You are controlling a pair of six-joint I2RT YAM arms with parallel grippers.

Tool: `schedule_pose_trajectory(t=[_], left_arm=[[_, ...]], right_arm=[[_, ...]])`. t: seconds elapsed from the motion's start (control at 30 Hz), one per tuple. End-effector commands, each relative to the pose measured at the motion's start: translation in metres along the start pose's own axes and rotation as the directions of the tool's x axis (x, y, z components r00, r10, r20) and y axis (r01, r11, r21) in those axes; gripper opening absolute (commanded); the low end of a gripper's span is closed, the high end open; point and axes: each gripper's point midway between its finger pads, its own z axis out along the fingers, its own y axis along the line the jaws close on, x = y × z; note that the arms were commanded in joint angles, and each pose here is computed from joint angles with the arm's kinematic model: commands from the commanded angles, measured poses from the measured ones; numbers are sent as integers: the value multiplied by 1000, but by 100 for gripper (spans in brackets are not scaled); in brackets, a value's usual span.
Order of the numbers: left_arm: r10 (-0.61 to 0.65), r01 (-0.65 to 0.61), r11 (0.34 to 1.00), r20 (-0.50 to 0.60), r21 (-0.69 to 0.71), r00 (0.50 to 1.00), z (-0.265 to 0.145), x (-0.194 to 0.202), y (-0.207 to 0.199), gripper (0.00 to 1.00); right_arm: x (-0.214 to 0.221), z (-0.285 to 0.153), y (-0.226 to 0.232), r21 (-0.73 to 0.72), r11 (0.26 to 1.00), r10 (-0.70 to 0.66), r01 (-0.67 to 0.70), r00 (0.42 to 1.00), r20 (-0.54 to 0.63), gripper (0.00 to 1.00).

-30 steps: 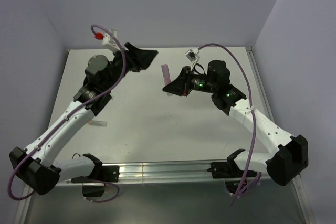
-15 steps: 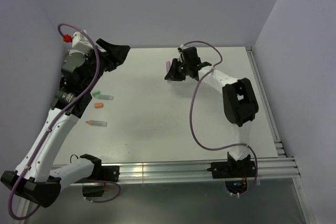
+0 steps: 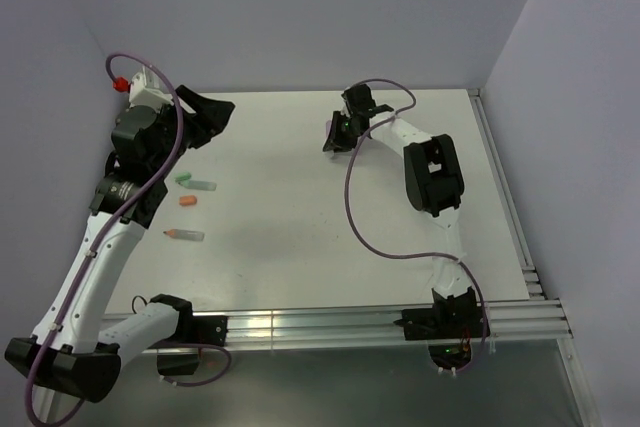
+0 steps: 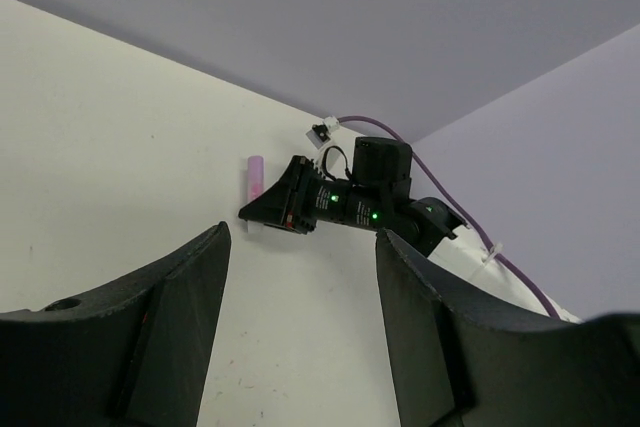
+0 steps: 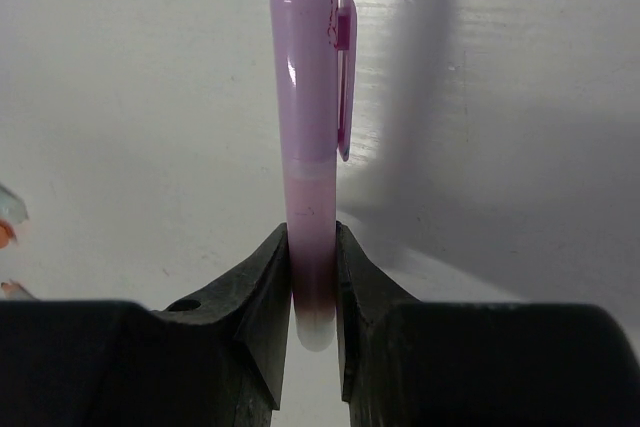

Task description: Insert the pens into the pen caps

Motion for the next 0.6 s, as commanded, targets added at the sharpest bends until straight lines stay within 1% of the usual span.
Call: schedule_pose_trajectory(t=[0.0,0.27,0.3,0.33,0.5,0.57], left_arm=[[12,-12,1000,-20,2,1000,2,3,6,65],[5,-6,1000,-33,-26,999,5,5,20,64],[5,-6,999,-33,-35,999,5,5,22,64],[2,-4,999,-38,-47,999,6,8,26,64],[-22,17,991,-36,-129,999,9,14,48,64],[-35,29,987,-37,-159,999,9,16,56,64]], right_arm=[[-5,-1,-2,29,1000,-11,11,1000,-2,6],[1,2,-12,62,998,-13,13,1000,-9,26],[0,2,-13,67,998,-13,13,1000,-6,27],[0,1,-14,75,997,-17,17,1000,-4,28],[-1,-6,-17,93,995,-30,28,999,20,45],[0,-8,-18,102,994,-35,32,999,22,47]])
